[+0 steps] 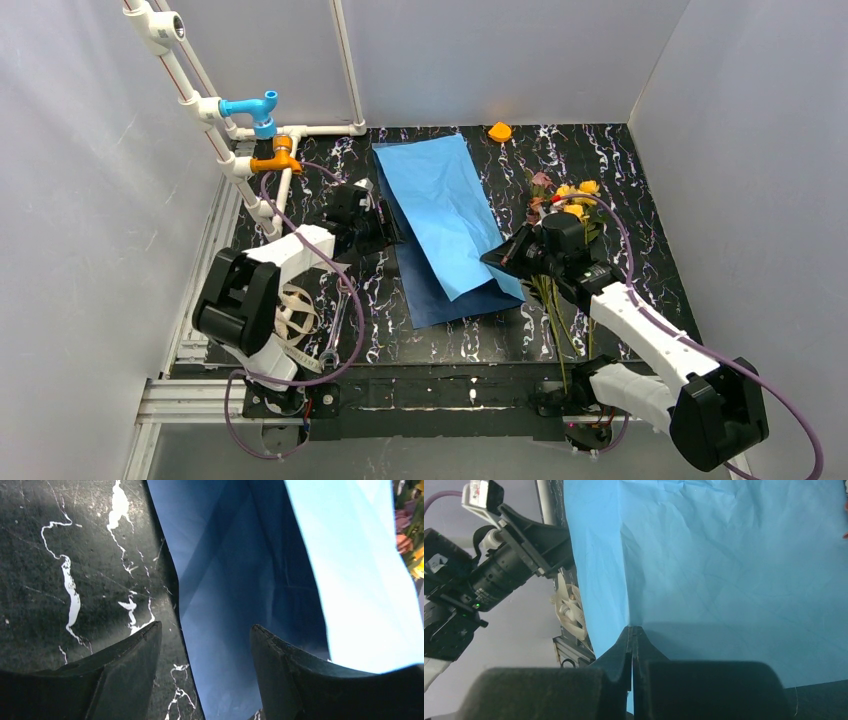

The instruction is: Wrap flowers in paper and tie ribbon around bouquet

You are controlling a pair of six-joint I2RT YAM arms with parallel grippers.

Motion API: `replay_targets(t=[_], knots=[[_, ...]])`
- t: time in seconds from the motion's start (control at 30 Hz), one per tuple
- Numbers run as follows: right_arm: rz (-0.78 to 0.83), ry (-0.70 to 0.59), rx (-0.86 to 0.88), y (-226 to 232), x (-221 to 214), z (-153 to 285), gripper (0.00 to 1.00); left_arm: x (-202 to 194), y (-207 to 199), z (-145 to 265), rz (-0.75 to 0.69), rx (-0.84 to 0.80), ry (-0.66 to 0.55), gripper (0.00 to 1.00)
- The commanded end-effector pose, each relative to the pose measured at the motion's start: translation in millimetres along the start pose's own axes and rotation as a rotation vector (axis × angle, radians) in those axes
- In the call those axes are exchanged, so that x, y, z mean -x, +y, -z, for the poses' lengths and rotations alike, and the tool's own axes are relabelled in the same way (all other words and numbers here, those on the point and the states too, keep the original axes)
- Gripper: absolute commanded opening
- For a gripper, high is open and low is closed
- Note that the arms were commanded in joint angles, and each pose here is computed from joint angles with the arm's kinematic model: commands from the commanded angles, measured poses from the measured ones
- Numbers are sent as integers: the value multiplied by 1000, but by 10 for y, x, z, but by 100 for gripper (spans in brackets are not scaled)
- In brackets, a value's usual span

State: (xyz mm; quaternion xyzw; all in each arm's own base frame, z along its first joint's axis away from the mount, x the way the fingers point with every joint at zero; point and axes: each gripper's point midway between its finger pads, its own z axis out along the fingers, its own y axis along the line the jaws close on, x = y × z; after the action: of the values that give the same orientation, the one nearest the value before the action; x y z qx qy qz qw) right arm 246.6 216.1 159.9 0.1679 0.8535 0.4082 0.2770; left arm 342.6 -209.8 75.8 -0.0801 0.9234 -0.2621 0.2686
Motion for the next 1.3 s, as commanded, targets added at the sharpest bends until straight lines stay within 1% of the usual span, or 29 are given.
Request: replay_targets(t=[0.0,0.07,0.13,0.37,0.47,0.67,0.77,0.8,0.9,1.1,1.2,1.27], knots=[[8,-9,80,250,119,67,1,148,17,-107,-31,16,-27,61],[8,-5,79,250,138,71,1,139,68,-158,-38,23,-16,60],[8,2,77,246,162,74,1,213,47,-220,-46,1,-35,60],[19,32,89,287,164,71,1,229,119,-451,-49,9,-5,57],[15,47,84,259,146,54,1,245,109,-535,-63,2,8,49],[13,60,80,228,133,55,1,269,66,-670,-89,-32,35,45],[11,70,78,211,120,48,1,241,15,-715,-90,-66,57,33],[11,72,78,208,119,43,1,240,-15,-719,-88,-80,60,23],[8,80,74,186,110,23,1,244,-74,-715,-82,-110,62,0],[9,75,77,215,157,14,1,337,-274,-569,-78,-183,31,0],[16,57,70,261,242,36,1,403,-389,-395,-66,-206,14,0],[22,31,53,289,345,63,1,427,-427,-246,-67,-187,24,0]])
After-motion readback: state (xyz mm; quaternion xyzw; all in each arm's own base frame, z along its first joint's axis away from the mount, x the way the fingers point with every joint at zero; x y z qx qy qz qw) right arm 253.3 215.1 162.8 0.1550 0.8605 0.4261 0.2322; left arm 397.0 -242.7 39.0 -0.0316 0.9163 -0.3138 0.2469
